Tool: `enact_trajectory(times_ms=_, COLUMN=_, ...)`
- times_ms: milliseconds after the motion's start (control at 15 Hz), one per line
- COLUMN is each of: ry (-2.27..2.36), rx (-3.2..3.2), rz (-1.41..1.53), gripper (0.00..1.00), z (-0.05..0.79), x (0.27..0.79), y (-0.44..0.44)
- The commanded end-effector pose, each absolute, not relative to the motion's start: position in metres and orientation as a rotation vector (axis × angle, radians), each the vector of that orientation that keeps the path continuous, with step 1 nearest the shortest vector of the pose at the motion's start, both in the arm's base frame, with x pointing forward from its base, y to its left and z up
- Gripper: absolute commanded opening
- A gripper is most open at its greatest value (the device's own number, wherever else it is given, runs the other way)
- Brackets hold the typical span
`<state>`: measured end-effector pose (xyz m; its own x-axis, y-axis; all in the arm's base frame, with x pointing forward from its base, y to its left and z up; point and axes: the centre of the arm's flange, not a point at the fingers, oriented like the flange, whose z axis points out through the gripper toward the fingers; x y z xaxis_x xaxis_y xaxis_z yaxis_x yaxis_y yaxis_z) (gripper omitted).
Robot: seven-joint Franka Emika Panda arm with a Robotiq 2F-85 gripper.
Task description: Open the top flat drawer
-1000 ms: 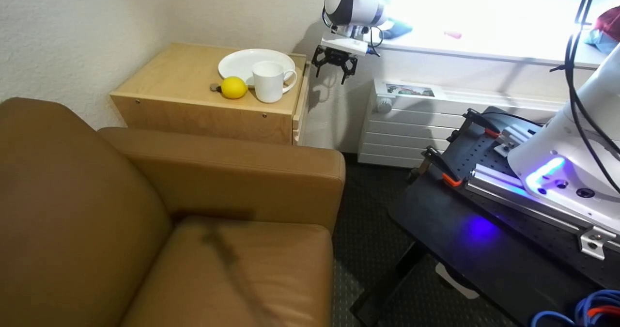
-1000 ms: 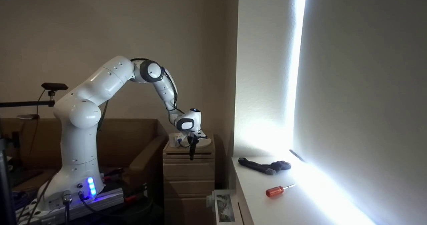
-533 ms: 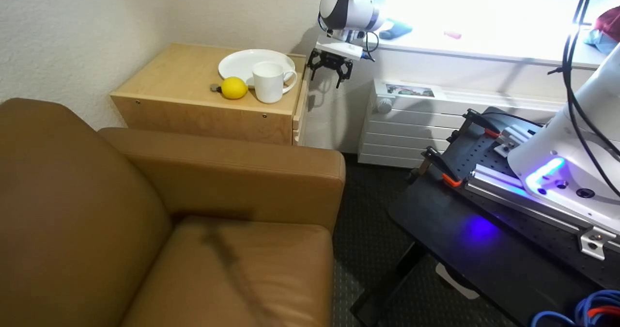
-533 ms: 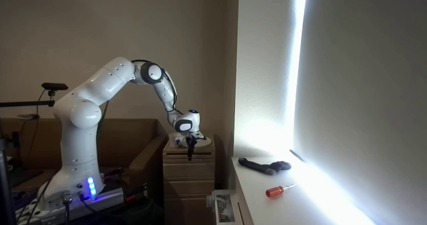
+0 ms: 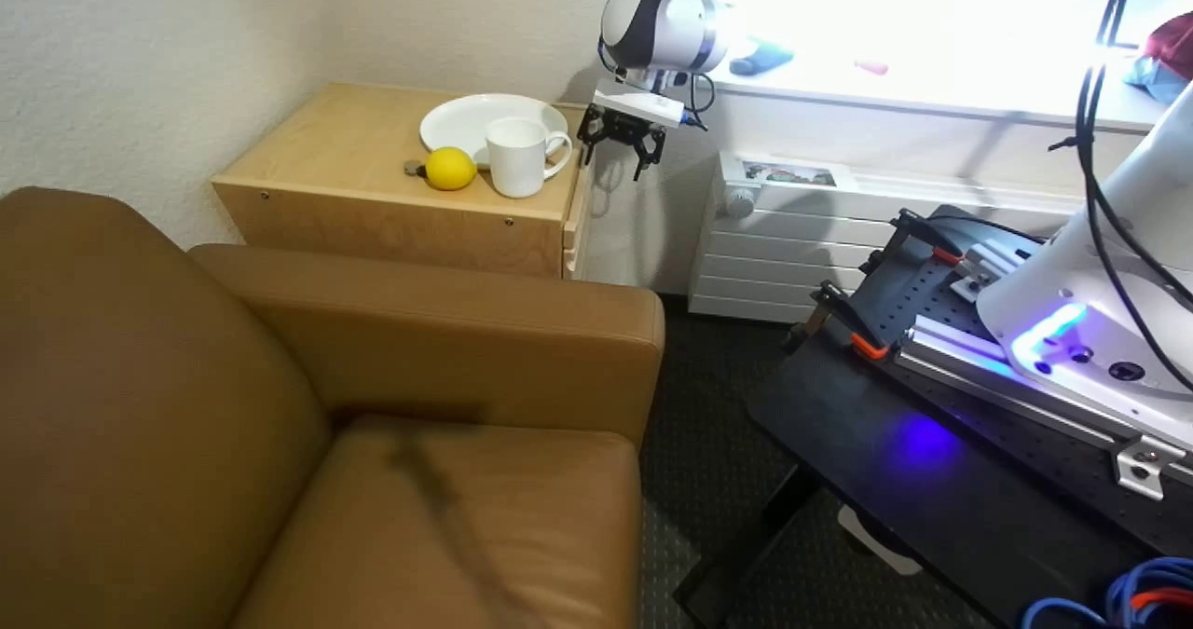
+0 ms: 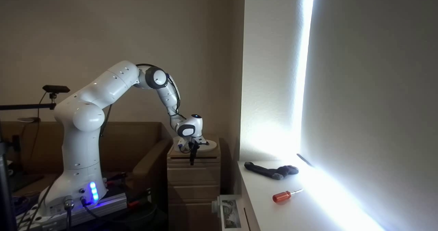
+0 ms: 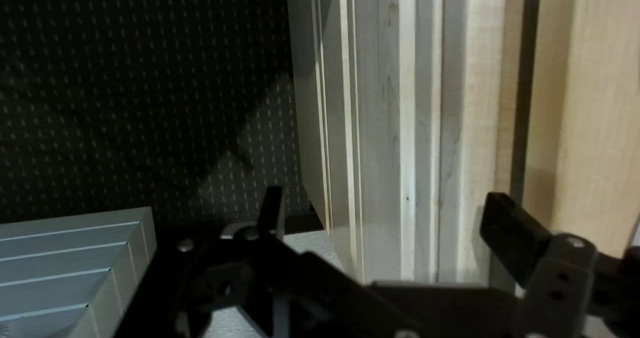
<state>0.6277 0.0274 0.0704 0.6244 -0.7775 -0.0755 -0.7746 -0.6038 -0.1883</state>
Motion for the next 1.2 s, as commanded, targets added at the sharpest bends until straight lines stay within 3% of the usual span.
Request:
enact_trajectory(times_ms=0, ry=1.263, rx=-2.647, rz=-0.058, gripper=1.00, z=0.061, x=0.636, y=0.040)
enact_trajectory(times_ms=733, ry=1.148, rx=-2.797, rz=-0.273, gripper=1.00, z=0.041, x=0.644, y=0.057)
enact_trajectory(times_ms=1133, ry=1.206, rx=-2.806, rz=-0.169, gripper=1.00, z=0.042, x=0.649, y=0.044)
